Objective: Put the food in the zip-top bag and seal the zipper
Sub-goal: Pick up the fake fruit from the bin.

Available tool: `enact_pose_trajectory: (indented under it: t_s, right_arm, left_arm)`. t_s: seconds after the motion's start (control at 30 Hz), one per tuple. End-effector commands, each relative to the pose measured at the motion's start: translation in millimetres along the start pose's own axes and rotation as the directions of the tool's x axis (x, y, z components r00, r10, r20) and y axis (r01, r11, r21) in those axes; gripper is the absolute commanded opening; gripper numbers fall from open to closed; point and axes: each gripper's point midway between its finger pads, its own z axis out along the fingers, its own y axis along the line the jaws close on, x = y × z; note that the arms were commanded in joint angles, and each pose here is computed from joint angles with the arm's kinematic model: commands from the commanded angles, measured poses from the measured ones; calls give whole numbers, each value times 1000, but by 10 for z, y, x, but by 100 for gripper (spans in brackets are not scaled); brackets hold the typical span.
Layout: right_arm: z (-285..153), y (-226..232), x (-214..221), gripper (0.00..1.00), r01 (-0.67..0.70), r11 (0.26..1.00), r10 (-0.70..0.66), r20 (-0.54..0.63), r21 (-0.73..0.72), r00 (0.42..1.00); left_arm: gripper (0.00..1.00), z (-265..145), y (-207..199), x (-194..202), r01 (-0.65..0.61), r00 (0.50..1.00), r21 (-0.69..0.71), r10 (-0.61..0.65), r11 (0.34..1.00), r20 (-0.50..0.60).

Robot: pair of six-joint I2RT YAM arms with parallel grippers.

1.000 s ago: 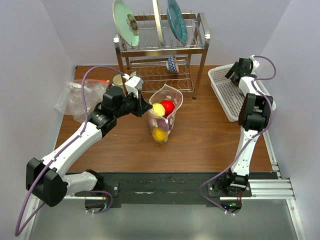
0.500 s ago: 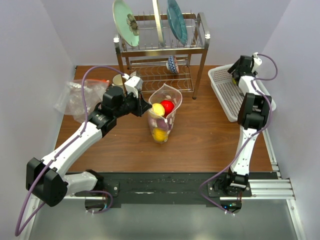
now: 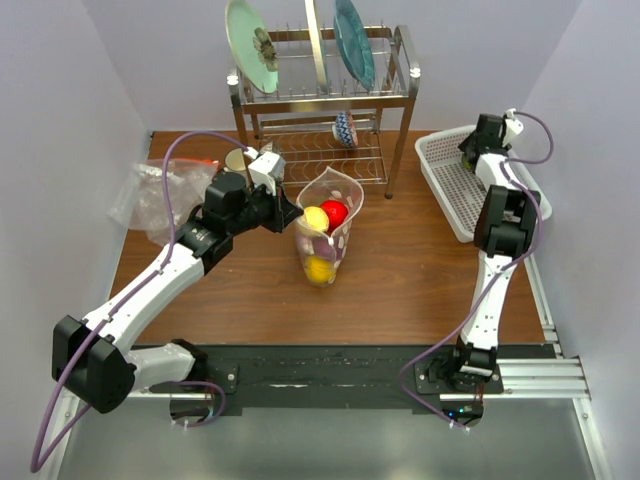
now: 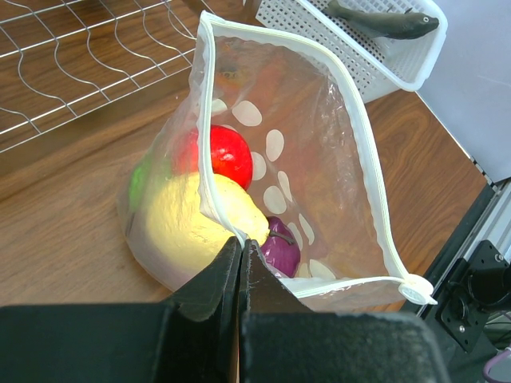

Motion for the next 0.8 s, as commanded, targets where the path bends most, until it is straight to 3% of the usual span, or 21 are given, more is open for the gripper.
enact_pose_trajectory:
  t_s: [0.0, 0.17, 0.37, 0.53, 0.77]
  right_arm:
    - [-346, 53, -416, 54, -17, 999, 20, 93, -31, 995]
    - [-813, 177, -525, 52, -8, 989, 18, 69, -150, 997]
    - [-1414, 453, -337, 41, -40, 924, 8, -86, -379, 996]
    - [-2150, 690, -264, 40, -120, 805, -4, -207, -581, 978]
    - [-3056, 809, -42, 40, -242, 644, -36, -345, -725, 938]
  left_arm:
    - [0, -29, -15, -222, -31, 998, 0, 31, 1000, 63]
    - [0, -26, -21, -216, -29, 998, 4, 29, 1000, 60]
    - [0, -42, -35, -231, -28, 997, 7, 27, 1000, 65]
    - [0, -48, -39, -236, -29, 997, 8, 28, 1000, 68]
    - [0, -37, -36, -231, -27, 997, 11, 26, 1000, 66]
